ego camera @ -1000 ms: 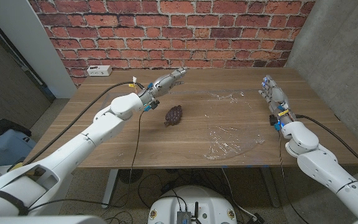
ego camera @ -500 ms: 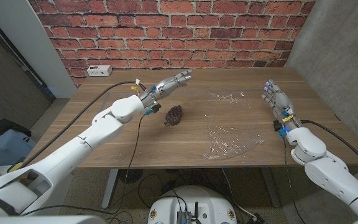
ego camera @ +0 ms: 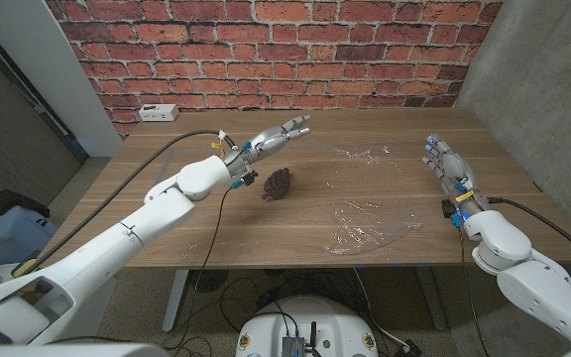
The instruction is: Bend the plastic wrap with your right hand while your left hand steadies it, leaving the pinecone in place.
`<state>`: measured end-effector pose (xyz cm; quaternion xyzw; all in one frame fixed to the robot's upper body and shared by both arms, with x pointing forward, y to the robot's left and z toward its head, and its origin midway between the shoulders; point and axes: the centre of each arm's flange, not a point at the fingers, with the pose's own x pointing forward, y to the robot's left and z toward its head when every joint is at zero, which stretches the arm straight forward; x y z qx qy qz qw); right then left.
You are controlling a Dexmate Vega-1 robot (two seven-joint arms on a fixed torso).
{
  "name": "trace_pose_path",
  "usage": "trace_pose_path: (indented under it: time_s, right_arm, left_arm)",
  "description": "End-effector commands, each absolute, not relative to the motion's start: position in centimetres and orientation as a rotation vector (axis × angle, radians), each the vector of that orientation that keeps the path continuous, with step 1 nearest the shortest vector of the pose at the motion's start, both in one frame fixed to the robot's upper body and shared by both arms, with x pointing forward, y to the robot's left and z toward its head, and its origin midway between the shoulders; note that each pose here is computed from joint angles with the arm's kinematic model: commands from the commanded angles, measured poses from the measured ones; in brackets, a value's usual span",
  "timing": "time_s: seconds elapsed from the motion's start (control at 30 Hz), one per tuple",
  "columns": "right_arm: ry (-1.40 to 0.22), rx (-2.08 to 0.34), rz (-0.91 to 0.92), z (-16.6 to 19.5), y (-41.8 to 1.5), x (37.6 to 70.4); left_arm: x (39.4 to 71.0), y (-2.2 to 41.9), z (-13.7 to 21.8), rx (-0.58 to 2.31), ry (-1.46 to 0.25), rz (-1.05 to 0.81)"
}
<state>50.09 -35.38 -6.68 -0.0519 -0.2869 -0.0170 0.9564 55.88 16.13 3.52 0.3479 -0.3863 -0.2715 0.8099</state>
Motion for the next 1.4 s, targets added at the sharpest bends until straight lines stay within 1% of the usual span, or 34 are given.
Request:
trace_pose_path:
  time_s: [0.03,0.3,0.53,0.93,1.4]
  right_arm:
    - [-0.546,-0.185,-0.074,-7.3,-35.0,48.5]
    - [-0.518,-0.257,-0.119,-7.8,-34.9,47.5]
    - [-0.485,-0.303,-0.163,-8.7,-34.9,46.6]
    - [-0.461,-0.37,-0.234,-9.4,-35.2,45.0]
    - [-0.393,-0.485,-0.31,-10.2,-34.3,43.2]
  left_arm:
    - [54.1,15.7,3.0,0.887,-0.879,-0.523]
    - [53.5,15.4,2.5,0.914,-0.898,-0.512]
    - [52.8,14.7,2.3,0.998,-0.92,-0.473]
    - [51.6,13.6,2.0,1.083,-0.96,-0.456]
    - [50.7,12.6,1.3,1.182,-0.99,-0.431]
